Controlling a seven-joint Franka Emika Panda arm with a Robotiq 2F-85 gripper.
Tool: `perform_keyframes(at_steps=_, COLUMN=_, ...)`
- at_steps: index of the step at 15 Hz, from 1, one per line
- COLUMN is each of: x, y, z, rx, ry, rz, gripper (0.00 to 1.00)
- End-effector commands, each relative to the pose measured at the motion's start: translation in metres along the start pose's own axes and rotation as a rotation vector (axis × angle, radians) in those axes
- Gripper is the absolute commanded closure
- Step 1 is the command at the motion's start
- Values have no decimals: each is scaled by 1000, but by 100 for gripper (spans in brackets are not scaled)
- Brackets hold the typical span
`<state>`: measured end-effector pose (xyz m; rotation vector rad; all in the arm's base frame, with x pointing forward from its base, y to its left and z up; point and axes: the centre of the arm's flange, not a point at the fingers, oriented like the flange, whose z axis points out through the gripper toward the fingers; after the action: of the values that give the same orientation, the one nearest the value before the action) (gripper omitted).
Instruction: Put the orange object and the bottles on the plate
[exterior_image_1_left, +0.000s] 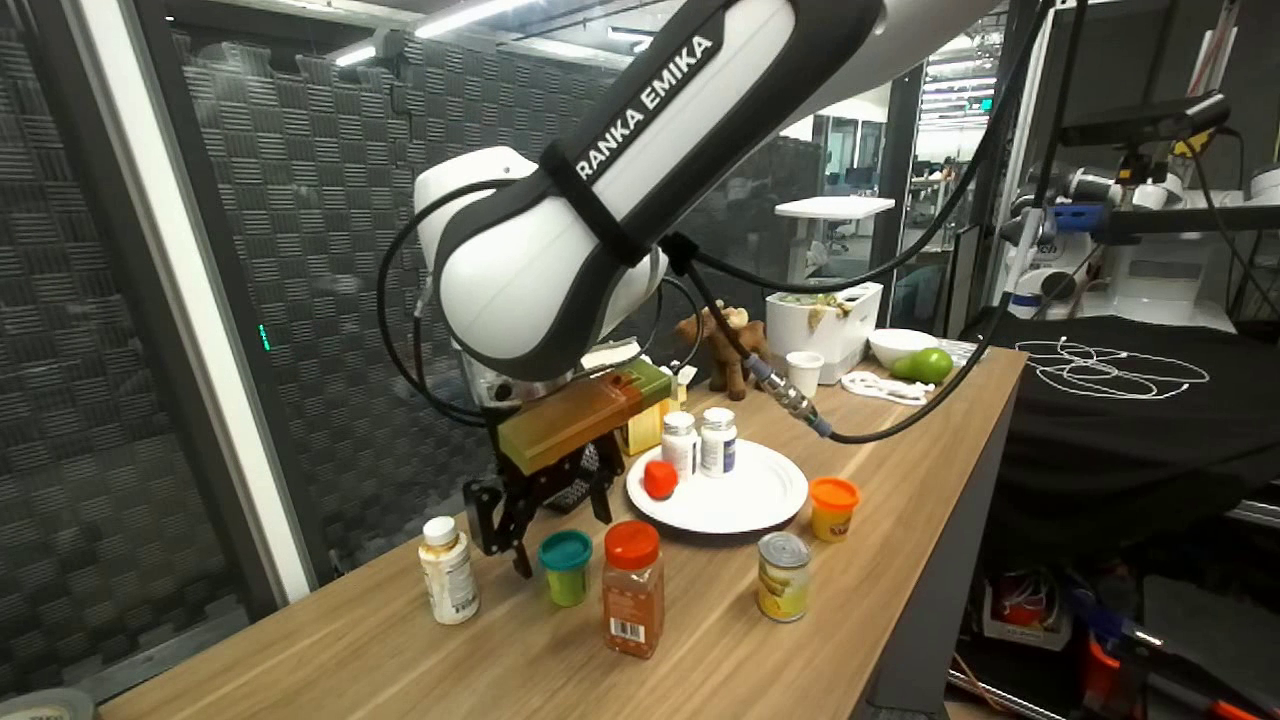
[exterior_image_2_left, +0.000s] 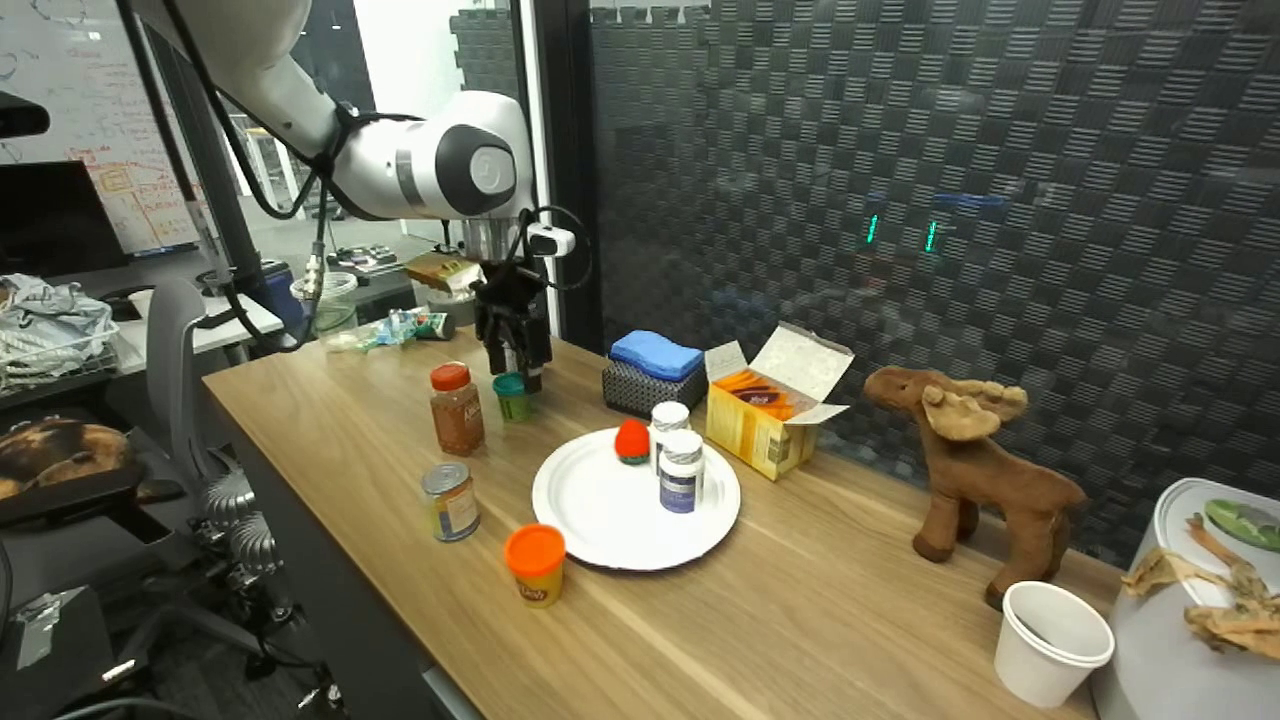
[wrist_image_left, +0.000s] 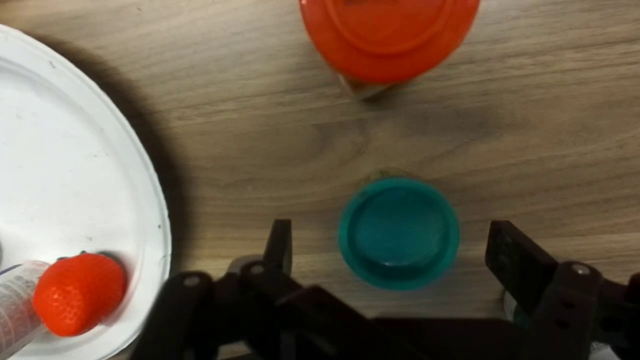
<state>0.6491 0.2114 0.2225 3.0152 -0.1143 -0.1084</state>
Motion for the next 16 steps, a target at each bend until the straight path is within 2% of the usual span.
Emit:
perform_keyframes(at_steps=1, x=16, y=-4, z=0, rx=16, ry=-17, rz=0, gripper=25)
perform_keyframes(at_steps=2, x=16, y=-3, z=1, rx=19, ry=-14, rz=1, gripper=26)
perform_keyframes(at_steps=3, x=16, y=-2, z=0, rx=20, ry=-9, rz=5, gripper=32)
perform_keyframes(at_steps=4, x=15, y=-1, z=-1, rx=22, ry=-7, rz=6, gripper=42)
perform_keyframes(at_steps=8, x=6, y=15, z=-15, rx=30, ry=19, rz=36, gripper=71)
perform_keyframes(at_steps=16, x=-14, y=80, z=-67, rx=5, ry=87, rz=201, gripper=73)
